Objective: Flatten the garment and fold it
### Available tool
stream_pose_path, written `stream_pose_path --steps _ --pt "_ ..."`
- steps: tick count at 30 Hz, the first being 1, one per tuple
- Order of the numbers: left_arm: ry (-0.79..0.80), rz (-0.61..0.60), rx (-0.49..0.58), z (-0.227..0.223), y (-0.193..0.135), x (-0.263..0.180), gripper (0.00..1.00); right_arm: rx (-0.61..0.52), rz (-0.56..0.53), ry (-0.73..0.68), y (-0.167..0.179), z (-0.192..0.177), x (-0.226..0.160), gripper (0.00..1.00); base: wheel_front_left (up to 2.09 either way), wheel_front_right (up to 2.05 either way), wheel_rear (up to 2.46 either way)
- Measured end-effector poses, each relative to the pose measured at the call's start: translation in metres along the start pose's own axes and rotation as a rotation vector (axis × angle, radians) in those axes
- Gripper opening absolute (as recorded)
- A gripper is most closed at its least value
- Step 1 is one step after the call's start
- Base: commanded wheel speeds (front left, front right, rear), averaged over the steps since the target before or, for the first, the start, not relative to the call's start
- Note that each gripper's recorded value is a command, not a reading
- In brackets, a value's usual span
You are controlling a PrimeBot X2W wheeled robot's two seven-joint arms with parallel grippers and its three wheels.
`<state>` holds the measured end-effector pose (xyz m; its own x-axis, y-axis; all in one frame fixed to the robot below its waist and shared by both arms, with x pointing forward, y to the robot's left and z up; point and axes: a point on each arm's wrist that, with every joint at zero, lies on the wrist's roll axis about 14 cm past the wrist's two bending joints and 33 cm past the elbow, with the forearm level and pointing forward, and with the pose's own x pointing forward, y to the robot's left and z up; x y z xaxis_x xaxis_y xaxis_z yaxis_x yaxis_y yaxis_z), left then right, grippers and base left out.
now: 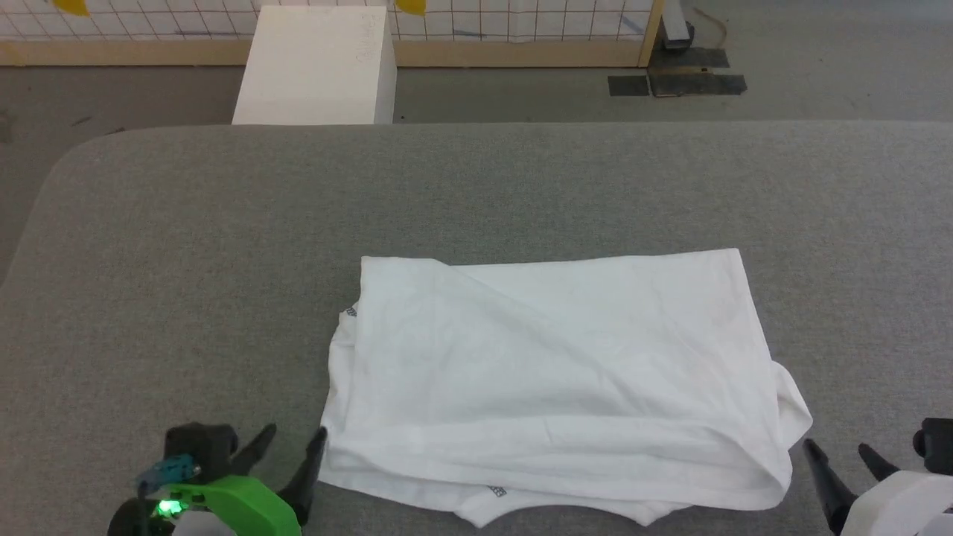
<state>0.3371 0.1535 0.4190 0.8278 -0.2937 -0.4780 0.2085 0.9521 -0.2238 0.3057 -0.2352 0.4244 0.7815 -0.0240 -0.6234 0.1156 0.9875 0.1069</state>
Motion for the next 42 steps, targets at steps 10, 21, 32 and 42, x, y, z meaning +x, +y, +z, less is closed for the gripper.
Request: stream_pose_path --steps 10,21,32,42 --pt "-0.470 0.123 0.079 0.087 0.017 -0.009 1.00 0.048 0.022 -0.255 0.007 0.061 0.007 1.00 0.00 0.00 0.00" --pt "-0.685 0.192 0.095 0.146 0.021 0.006 1.00 0.174 0.068 -0.130 0.019 0.046 0.066 1.00 0.00 0.00 0.00" --pt "-0.694 0.227 0.116 0.147 0.029 0.012 1.00 0.117 0.111 0.168 0.044 0.010 0.096 1.00 0.00 0.00 0.00" --pt "-0.709 0.244 0.099 0.148 0.034 0.007 1.00 0.155 0.192 0.260 0.062 0.002 0.090 0.00 0.00 0.00 0.00"
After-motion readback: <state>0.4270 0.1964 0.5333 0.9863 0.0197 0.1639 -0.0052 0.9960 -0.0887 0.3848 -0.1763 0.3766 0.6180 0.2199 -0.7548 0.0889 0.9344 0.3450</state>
